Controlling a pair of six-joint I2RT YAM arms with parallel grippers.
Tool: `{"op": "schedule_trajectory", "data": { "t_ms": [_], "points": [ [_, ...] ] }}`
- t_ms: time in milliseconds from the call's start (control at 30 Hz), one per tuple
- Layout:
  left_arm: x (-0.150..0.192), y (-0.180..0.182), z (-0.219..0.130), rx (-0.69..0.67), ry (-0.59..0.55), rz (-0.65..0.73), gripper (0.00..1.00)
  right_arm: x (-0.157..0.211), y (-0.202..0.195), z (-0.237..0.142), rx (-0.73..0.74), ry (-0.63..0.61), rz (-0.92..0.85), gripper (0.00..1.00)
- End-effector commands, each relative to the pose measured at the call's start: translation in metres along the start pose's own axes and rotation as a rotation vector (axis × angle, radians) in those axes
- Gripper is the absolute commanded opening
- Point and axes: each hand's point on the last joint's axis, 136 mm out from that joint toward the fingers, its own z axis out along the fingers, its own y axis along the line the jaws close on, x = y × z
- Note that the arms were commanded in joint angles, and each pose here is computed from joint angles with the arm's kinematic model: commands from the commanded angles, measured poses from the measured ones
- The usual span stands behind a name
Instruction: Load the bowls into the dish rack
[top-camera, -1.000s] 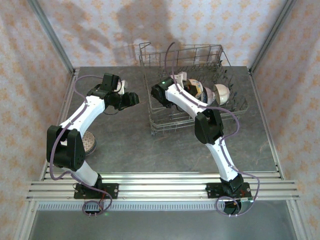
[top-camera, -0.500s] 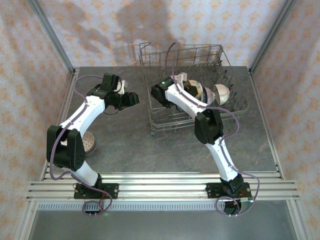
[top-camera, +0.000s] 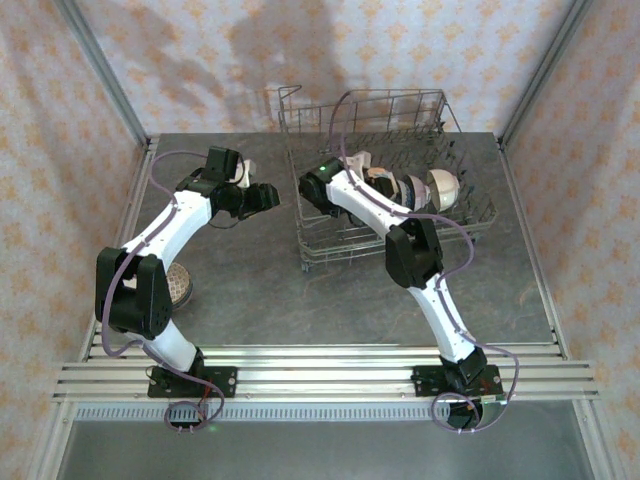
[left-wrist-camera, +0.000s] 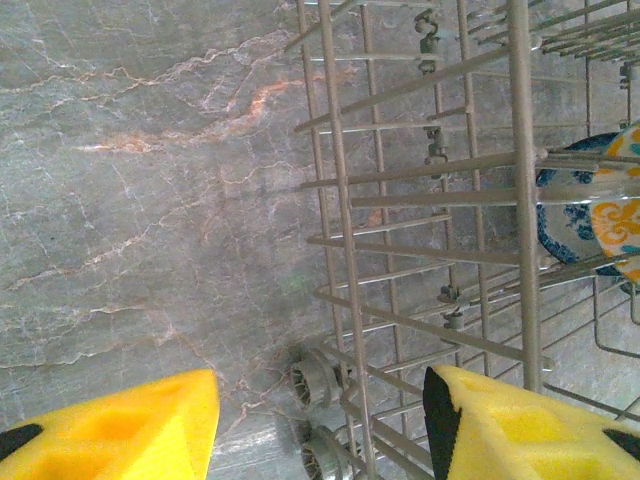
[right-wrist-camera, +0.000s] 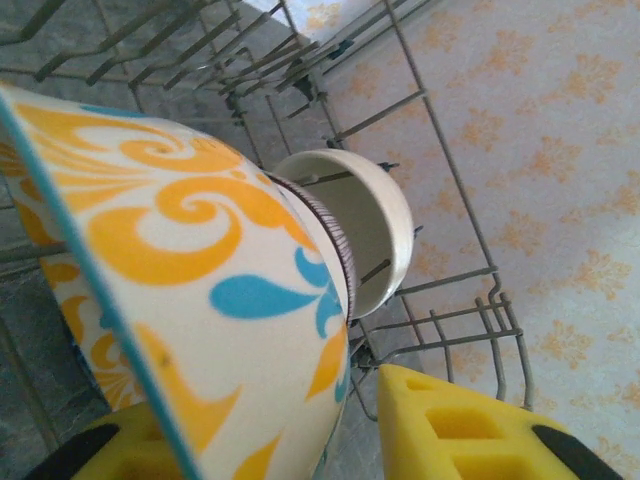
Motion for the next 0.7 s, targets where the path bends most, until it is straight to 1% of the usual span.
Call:
{"op": "schedule_trajectory", "data": {
  "t_ms": [0, 100, 167, 200, 300, 400, 667],
  "points": [
    [-0.004, 0.002, 0.002, 0.008, -0.013, -0.011, 0.57, 0.012, -0.005, -0.013, 0.009, 0.031, -0.13, 0.36],
    [-0.004, 0.003, 0.002, 0.007, -0.01, -0.013, 0.57, 0.012, -0.001, -0.013, -0.001, 0.036, -0.13, 0.41],
    [-0.004, 0.002, 0.002, 0.009, -0.011, -0.012, 0.57, 0.012, 0.003, -0.013, -0.018, 0.044, -0.126, 0.42],
    [-0.004, 0.002, 0.002, 0.011, -0.012, -0.013, 0.57, 0.013, 0.005, -0.013, -0.031, 0.051, -0.123, 0.45],
    [-0.003, 0.001, 0.002, 0.013, -0.008, -0.01, 0.57, 0.015, 0.011, -0.015, -0.066, 0.072, -0.111, 0.48],
    [-0.003, 0.001, 0.001, 0.013, -0.009, -0.008, 0.57, 0.016, 0.015, -0.016, -0.089, 0.086, -0.106, 0.54],
    [-0.002, -0.001, -0.003, 0.017, -0.014, -0.004, 0.57, 0.017, 0.016, -0.024, -0.177, 0.131, -0.079, 0.62]
  ]
}}
